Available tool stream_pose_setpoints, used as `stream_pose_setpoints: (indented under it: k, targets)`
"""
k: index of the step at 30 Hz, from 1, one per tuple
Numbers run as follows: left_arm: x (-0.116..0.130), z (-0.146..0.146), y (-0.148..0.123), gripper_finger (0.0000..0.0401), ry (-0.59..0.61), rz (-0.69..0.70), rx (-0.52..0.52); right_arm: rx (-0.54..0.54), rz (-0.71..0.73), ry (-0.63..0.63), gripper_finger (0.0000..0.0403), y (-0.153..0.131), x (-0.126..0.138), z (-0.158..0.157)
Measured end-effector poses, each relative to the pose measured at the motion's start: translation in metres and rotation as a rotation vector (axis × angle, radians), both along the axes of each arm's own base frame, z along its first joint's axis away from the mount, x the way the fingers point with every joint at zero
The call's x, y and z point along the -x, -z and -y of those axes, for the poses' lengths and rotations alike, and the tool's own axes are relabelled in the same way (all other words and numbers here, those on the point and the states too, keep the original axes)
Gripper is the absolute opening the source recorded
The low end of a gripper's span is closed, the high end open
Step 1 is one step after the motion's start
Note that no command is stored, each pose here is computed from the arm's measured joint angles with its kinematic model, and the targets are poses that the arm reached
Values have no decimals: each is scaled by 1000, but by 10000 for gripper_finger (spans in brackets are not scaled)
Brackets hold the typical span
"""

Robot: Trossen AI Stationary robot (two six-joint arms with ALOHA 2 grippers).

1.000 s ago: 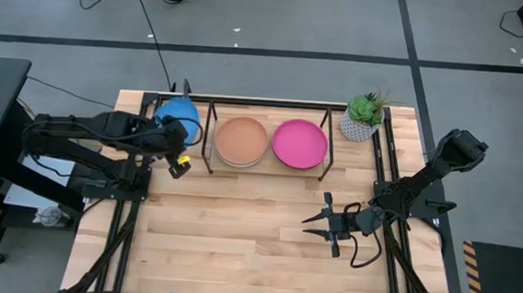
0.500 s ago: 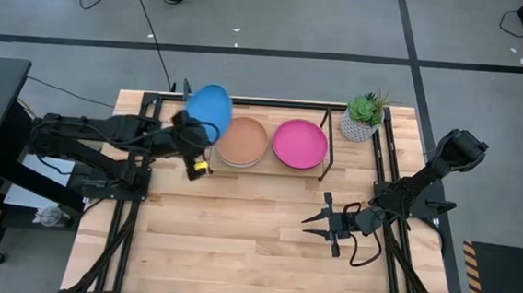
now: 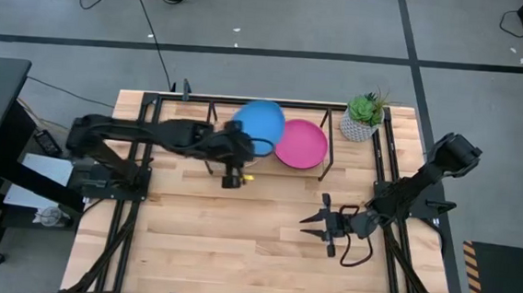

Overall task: Place and stack plates onto a shelf
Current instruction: Stack the blue plate on top of the pink plate on the shelf

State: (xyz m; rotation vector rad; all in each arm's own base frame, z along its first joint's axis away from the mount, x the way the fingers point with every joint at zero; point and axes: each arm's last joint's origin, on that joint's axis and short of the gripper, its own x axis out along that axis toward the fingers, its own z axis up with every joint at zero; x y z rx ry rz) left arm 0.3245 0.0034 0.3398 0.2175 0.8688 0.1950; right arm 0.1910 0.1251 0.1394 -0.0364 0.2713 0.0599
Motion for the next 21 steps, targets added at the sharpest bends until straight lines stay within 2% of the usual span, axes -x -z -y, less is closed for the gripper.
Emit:
stream_pose_setpoints:
  k: [6, 12, 17, 21]
  targets:
    - [-45, 1, 13, 8, 165, -43, -14, -53, -17, 9, 117, 6, 3, -6]
    - [-78, -1, 26, 8, 263, -73, -76, -60, 5, 27, 117, 5, 13, -18]
    - [-96, -11, 45, 8, 335, -86, -80, -61, 15, 32, 117, 5, 20, -25]
    - [-97, -27, 62, 8, 308, -178, -62, -71, 23, 36, 117, 4, 25, -29]
